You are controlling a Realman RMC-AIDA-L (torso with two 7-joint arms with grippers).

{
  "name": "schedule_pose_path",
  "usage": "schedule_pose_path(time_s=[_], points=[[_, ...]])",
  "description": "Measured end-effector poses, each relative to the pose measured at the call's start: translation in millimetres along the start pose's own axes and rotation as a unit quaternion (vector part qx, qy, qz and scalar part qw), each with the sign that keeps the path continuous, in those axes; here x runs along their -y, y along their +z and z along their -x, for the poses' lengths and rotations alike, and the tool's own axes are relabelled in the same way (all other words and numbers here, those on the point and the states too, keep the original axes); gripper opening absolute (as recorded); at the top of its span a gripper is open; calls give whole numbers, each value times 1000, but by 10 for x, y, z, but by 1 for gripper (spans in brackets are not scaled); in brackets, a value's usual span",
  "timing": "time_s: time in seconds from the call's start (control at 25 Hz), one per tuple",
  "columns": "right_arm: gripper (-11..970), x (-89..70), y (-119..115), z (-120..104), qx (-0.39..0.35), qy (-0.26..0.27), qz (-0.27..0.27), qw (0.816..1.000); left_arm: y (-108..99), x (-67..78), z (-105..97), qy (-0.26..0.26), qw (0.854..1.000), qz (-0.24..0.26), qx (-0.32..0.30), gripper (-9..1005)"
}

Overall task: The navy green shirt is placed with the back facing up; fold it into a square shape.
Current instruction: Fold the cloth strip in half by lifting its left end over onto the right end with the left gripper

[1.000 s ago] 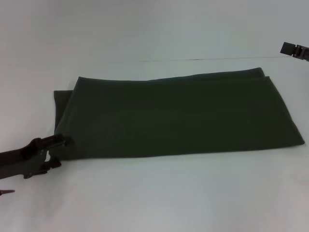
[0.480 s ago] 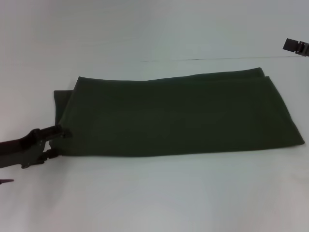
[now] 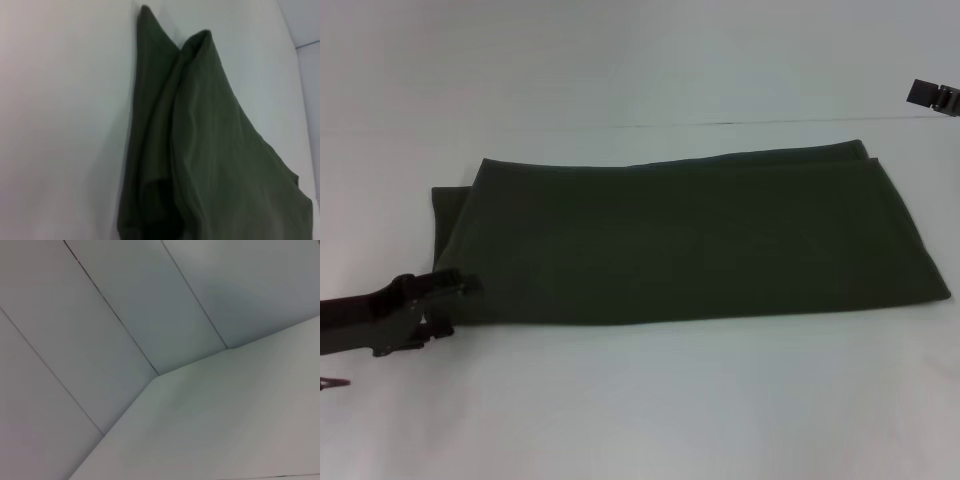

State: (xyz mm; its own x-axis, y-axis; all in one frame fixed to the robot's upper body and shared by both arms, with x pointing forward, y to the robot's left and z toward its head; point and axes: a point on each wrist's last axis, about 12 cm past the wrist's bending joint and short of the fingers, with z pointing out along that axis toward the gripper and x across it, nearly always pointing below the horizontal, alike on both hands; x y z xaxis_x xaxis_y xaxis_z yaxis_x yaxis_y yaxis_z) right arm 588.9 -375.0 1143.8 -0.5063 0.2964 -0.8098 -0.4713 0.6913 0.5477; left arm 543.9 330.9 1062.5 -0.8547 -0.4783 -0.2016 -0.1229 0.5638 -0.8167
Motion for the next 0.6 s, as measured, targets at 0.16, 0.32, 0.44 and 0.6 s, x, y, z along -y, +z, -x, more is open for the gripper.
schedule_pose_path(time_s=[0.16,0.32,0.44,0.6], points=[[930,0,3,2,0,0,0,1000,-5,1,-34,0,1000,0,-15,893],[930,-2,5,4,0,0,0,1000,-2,-14,-42,0,1000,11,-23,893],[930,0,3,6,1,1,0,1000,-2,-20,-28,-3,1000,15,-18,892],[930,3,-1,5,2,1,-1,1000,2,-26,-2,-7,1000,21,-10,892]])
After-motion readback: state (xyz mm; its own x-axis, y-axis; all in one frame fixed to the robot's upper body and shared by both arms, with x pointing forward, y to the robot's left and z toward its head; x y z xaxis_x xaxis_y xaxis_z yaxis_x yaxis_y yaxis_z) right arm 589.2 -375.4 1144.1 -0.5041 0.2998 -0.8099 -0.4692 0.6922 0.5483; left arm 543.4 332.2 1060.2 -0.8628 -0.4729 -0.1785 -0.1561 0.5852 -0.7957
